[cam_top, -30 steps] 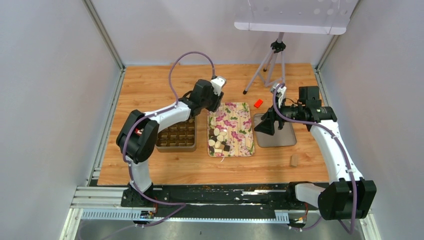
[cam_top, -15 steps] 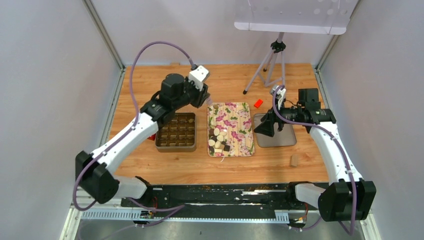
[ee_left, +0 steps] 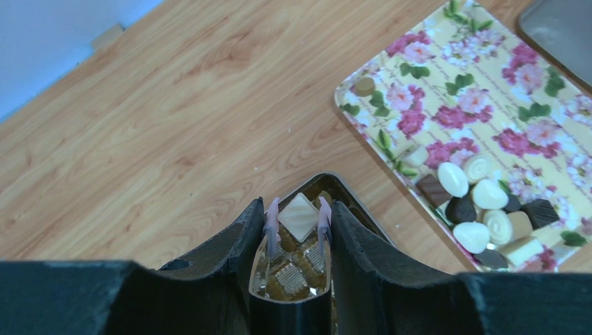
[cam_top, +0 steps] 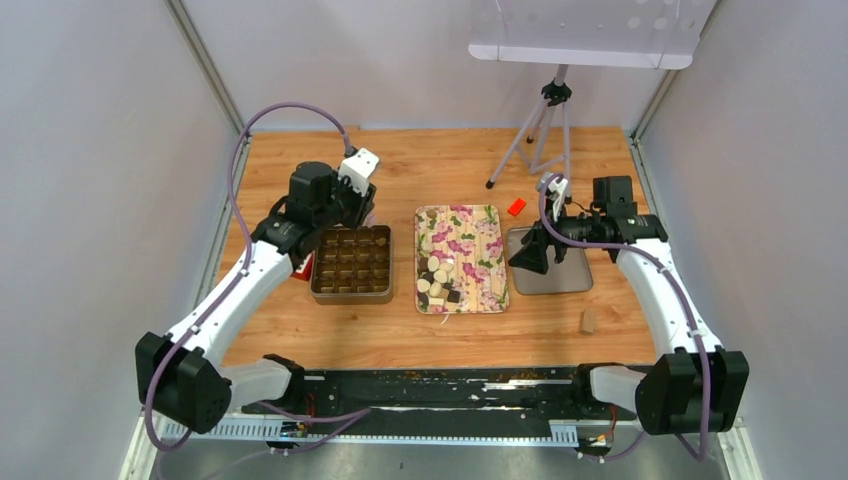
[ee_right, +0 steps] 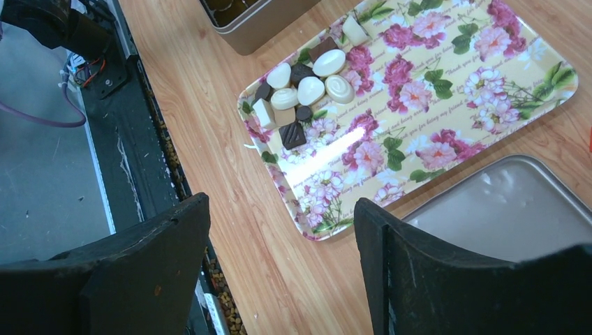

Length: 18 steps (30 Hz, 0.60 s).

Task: Pack the chocolate
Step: Place the fake chocolate in the packing box.

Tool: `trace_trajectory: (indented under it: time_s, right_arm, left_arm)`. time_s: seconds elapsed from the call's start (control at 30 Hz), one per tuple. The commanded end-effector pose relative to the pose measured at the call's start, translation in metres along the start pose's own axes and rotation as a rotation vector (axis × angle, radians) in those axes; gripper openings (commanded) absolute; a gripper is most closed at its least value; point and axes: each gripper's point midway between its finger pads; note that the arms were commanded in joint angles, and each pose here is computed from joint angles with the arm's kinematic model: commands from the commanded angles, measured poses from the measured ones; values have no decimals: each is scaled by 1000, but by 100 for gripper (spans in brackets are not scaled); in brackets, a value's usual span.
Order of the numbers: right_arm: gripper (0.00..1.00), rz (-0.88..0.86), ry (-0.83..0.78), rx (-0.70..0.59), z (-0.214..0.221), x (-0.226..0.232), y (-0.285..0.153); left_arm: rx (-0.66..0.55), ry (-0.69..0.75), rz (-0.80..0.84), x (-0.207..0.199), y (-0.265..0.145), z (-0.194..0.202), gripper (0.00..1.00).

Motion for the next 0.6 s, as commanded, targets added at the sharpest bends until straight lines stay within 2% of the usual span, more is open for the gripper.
trace_trajectory:
  time_s: [0.0, 0.3, 0.57]
  right_arm:
    - [75, 0, -47, -11, -12, -6, 2]
    - [75, 2, -14, 21, -7, -14, 6]
    - [74, 6, -12, 34, -6, -19, 7]
  left_arm:
    - [-5, -51, -51, 18, 17, 3, 16]
    - [86, -142, -100, 27, 57, 40, 16]
    - [136, -162, -110, 32, 63, 58, 27]
Point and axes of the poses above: each gripper's point midway between its finger pads, its own y axis out along the fingers, its own x axis along the line the jaws close on, z = x × y, and after that the axes turned 9 degrees about y, right-handed
